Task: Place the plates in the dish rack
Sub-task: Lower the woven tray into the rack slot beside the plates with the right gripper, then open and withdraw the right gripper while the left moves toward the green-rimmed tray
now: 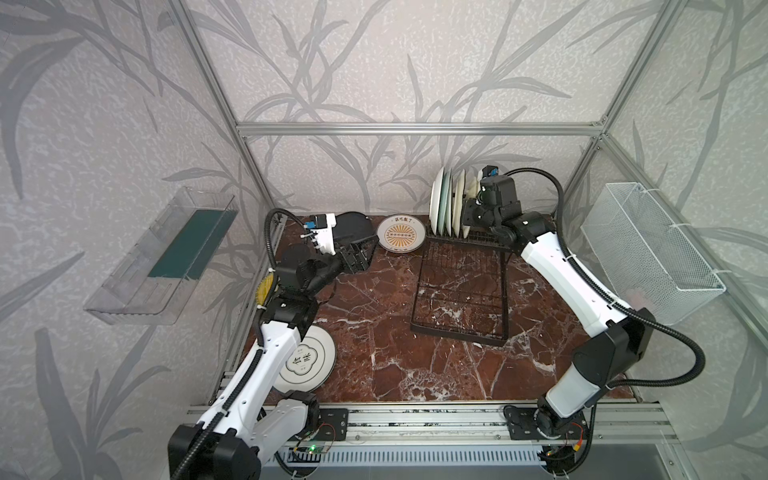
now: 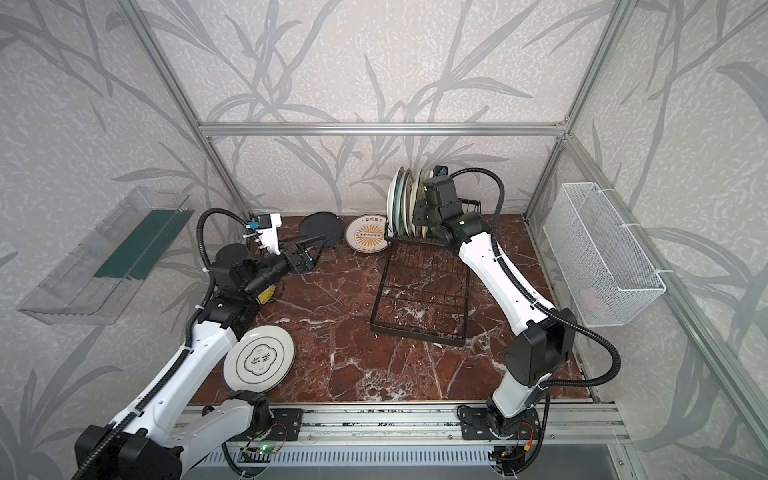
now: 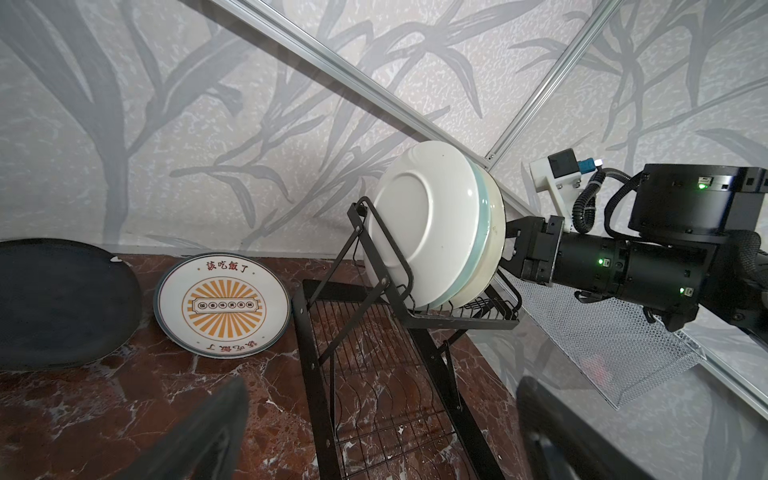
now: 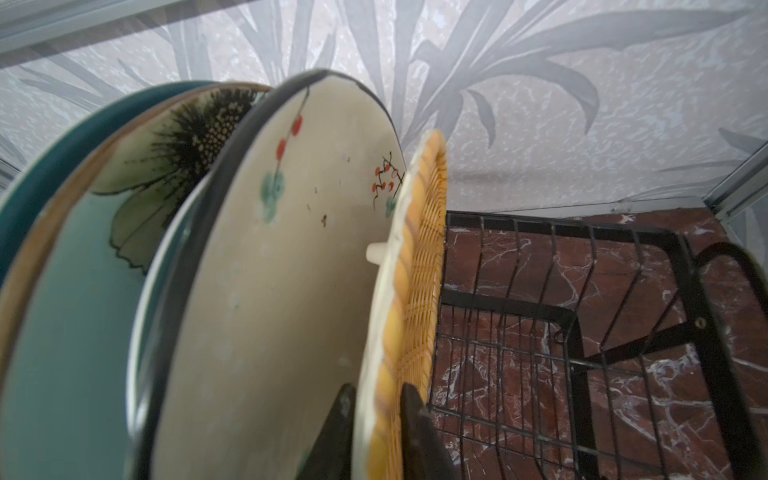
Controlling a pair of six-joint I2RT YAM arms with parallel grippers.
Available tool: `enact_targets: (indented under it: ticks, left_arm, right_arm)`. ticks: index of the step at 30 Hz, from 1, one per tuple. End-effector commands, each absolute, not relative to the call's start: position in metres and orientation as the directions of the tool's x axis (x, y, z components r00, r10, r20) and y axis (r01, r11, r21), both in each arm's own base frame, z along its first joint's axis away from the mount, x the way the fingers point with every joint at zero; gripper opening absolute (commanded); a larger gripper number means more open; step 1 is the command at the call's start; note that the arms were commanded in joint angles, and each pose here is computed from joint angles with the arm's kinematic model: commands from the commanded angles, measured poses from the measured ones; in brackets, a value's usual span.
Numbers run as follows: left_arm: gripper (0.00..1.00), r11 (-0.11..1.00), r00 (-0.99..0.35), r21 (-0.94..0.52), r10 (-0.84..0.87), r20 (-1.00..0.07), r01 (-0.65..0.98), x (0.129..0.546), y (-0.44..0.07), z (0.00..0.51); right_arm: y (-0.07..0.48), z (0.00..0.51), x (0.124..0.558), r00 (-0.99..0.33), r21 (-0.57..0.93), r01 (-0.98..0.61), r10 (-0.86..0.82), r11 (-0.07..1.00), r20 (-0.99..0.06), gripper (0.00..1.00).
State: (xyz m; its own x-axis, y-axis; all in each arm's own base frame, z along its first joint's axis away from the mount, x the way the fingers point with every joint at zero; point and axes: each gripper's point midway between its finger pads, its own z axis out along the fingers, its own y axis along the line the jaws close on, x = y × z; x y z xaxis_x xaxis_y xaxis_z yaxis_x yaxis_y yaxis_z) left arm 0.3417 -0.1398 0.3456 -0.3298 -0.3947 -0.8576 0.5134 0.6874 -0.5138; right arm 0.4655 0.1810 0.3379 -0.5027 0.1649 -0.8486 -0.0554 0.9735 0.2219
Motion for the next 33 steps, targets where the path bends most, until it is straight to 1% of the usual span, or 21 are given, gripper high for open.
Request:
enact_targets:
  ticks: [1, 6, 19, 27, 31, 33]
  left_arm:
    - [0.99, 0.679, -0.318, -0.509, -0.398, -0.860, 0.529, 0.340, -0.140, 0.347]
    - [0.99, 0.679, -0.318, -0.509, -0.398, -0.861, 0.529, 0.340, -0.140, 0.347]
    - [0.99, 0.685, -0.319, -0.509, -0.397, -0.861, 0.522, 0.340, -0.139, 0.347]
    - [0.99, 0.689, -0.326, -0.515, -0.400, -0.857, 0.509, 0.342, -0.138, 0.343]
    - [0.99, 0.693, -0.338, -0.524, -0.403, -0.851, 0.495, 0.345, -0.137, 0.340]
    - [0.99, 0.696, -0.344, -0.529, -0.404, -0.847, 0.485, 0.347, -0.136, 0.337]
  right_arm:
    - [0.172, 0.358, 0.461, -0.453, 0.220, -0.045, 0.176, 0.975, -0.874, 0.27]
    - [0.177, 0.364, 0.460, -0.448, 0.245, -0.063, 0.192, 0.967, -0.873, 0.36]
    - [0.176, 0.392, 0.448, -0.406, 0.289, -0.094, 0.229, 0.953, -0.885, 0.43]
    - [0.170, 0.409, 0.434, -0.377, 0.300, -0.110, 0.239, 0.948, -0.895, 0.44]
    - [0.165, 0.420, 0.422, -0.356, 0.300, -0.126, 0.239, 0.946, -0.903, 0.48]
    - [0.163, 0.422, 0.416, -0.351, 0.297, -0.136, 0.235, 0.945, -0.907, 0.52]
